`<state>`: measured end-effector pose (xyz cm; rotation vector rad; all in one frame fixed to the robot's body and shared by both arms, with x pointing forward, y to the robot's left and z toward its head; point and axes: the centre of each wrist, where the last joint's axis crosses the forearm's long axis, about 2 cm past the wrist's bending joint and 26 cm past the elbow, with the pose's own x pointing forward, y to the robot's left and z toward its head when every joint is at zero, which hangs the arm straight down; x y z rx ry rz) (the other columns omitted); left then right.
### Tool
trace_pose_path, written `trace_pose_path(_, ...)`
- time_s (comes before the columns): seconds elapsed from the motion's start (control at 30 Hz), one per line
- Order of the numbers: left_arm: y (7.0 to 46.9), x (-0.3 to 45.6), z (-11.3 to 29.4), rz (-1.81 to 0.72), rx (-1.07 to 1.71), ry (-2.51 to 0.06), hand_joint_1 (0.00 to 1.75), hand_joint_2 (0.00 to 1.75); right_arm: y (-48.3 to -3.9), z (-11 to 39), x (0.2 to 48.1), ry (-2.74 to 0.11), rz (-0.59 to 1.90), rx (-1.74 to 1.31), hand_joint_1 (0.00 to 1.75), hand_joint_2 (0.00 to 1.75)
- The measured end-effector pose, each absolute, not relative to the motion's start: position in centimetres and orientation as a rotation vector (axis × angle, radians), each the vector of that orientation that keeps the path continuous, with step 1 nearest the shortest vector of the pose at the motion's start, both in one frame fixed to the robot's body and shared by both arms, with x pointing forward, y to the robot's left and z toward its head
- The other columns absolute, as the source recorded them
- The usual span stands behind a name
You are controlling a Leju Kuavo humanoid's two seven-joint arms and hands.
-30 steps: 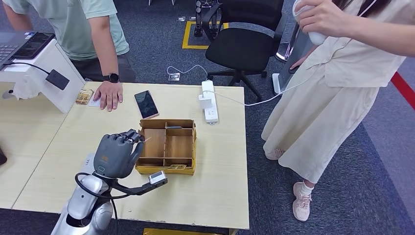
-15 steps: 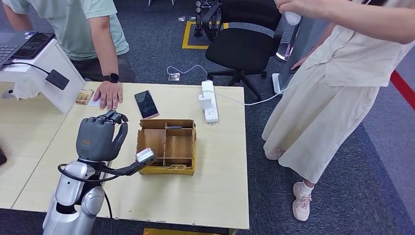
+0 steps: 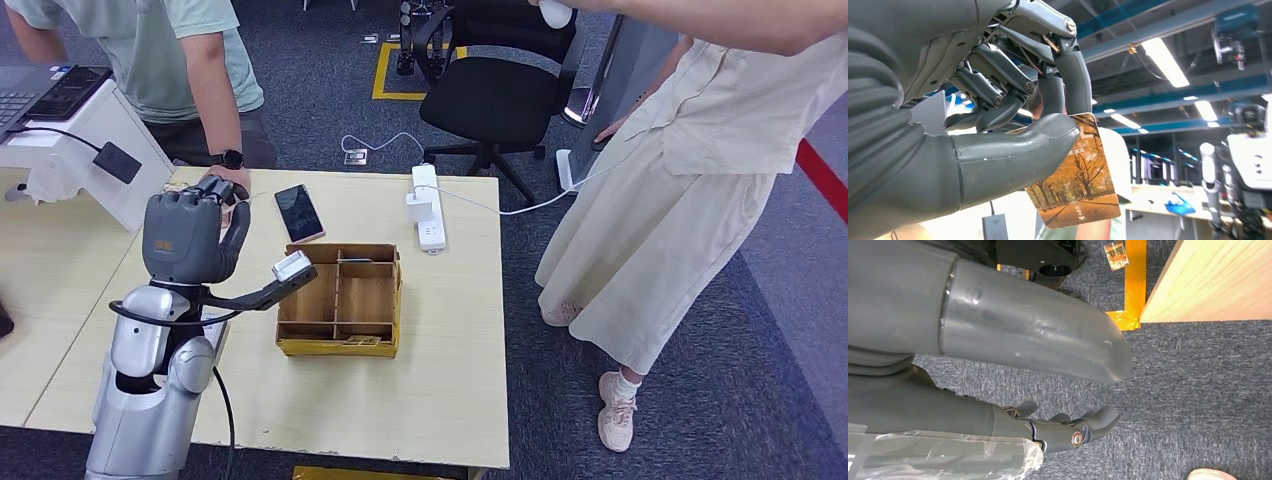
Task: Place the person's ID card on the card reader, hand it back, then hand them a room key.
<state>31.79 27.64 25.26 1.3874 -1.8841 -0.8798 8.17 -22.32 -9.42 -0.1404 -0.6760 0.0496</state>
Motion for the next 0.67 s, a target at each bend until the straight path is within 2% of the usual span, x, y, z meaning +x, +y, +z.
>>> trace_pose_path(0.67,27.1,33.4,26.2,-0.859,1.387,-1.88,1.75,1.75,-21.9,-9.4,8.4,-0.678,0.058,-0.129,0.0,0.0)
